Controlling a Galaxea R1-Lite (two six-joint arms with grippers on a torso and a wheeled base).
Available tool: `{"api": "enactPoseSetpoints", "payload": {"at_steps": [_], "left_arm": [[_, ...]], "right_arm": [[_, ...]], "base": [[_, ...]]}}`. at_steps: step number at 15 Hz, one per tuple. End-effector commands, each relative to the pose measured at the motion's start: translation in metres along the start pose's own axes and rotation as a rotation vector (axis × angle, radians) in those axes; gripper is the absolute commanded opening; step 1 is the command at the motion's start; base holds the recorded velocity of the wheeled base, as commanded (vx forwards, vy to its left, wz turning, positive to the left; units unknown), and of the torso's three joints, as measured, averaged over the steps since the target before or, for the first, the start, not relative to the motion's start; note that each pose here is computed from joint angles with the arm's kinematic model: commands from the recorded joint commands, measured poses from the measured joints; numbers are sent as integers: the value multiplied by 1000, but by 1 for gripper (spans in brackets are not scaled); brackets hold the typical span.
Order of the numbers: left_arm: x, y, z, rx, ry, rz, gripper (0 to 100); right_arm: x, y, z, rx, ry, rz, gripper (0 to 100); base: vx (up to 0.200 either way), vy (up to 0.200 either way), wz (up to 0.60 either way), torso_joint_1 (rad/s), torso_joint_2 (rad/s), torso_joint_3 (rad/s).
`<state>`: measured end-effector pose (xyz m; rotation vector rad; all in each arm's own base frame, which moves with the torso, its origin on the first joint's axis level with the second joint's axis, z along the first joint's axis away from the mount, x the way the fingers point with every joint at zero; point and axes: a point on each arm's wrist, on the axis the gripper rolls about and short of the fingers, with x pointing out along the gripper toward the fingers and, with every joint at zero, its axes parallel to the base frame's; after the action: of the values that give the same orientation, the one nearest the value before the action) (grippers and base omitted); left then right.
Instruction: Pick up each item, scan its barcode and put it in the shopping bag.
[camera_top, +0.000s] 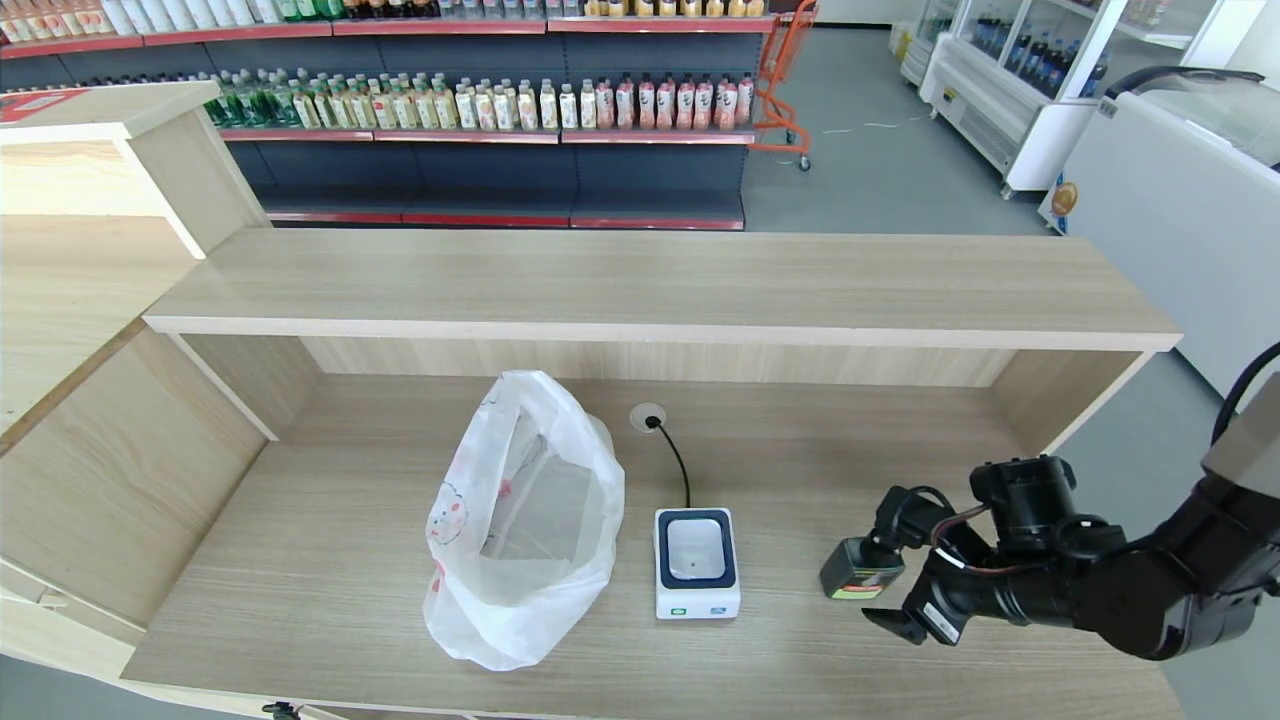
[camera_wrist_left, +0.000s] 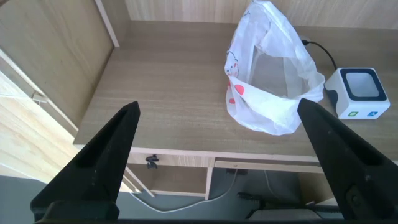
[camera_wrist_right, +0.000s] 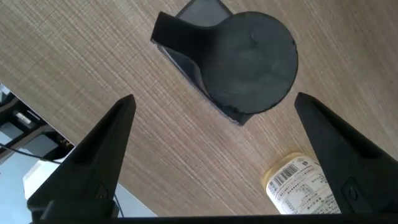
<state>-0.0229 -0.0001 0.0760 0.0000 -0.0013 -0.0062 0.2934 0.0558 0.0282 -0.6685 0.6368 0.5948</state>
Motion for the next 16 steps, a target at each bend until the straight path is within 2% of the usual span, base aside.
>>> {"api": "enactPoseSetpoints", "payload": {"at_steps": [1, 6, 7, 13, 16], "left_arm": [[0, 0, 0, 0, 0, 0, 100], [0, 0, 0, 0, 0, 0, 100], [0, 0, 0, 0, 0, 0, 100], [0, 0, 0, 0, 0, 0, 100], [0, 0, 0, 0, 0, 0, 100]], "right_arm": [[13, 1, 1, -5, 0, 22, 100], [28, 6, 12, -34, -33, 55, 100], [33, 9, 15, -41, -37, 62, 0], [41, 12, 20, -59, -62, 59, 0], [20, 9, 28, -21, -100, 36, 0]], "base": [[0, 0, 0, 0, 0, 0], [0, 0, 0, 0, 0, 0], [0, 0, 0, 0, 0, 0], [0, 0, 0, 0, 0, 0], [0, 0, 0, 0, 0, 0]]}}
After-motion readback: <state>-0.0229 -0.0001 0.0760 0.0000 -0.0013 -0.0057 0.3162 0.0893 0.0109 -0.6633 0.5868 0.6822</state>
